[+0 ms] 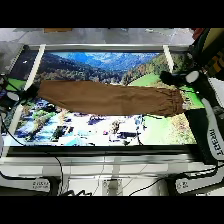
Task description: Fold the clothes and pants, and hang the long-sleeved shirts on hangers.
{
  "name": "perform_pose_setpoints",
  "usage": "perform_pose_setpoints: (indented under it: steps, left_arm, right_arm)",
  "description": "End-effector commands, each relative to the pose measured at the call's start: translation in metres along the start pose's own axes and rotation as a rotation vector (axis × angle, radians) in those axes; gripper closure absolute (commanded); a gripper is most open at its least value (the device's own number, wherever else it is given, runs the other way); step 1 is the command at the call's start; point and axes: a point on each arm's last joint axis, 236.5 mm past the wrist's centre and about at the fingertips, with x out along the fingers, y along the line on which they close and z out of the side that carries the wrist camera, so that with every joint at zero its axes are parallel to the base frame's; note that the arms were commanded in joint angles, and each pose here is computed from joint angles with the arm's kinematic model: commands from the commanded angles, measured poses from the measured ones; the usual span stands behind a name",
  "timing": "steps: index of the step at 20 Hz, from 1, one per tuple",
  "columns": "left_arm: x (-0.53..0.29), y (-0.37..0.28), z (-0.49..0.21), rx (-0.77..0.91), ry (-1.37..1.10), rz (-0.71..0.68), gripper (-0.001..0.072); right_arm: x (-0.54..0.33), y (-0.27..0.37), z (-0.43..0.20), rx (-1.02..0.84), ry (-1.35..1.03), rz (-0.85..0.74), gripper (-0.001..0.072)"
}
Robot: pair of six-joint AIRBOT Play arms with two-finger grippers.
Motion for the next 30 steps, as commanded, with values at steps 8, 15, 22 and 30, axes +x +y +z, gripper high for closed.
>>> perform_pose_setpoints:
  steps: [8, 15, 22, 30]
  left_arm:
    - [-0.142, -0.081, 0.081, 0.29, -0.219, -0.131, 0.0695]
    - [-0.206, -0.097, 0.107, 0.356, -0.346, -0.144, 0.0695]
    - [-0.239, -0.113, 0.108, 0.351, -0.378, -0.188, 0.0694]
    - [-0.239, -0.143, 0.083, 0.266, -0.293, -0.316, 0.0694]
  right_arm:
    - [0.056, 0.229, -0.072, -0.071, 0.083, 0.316, 0.0678]
    - [0.059, 0.372, -0.169, -0.078, 0.235, 0.511, 0.0678]
    - [0.047, 0.457, -0.283, -0.049, 0.392, 0.636, 0.0679]
    - [0.034, 0.485, -0.345, -0.04, 0.477, 0.677, 0.0679]
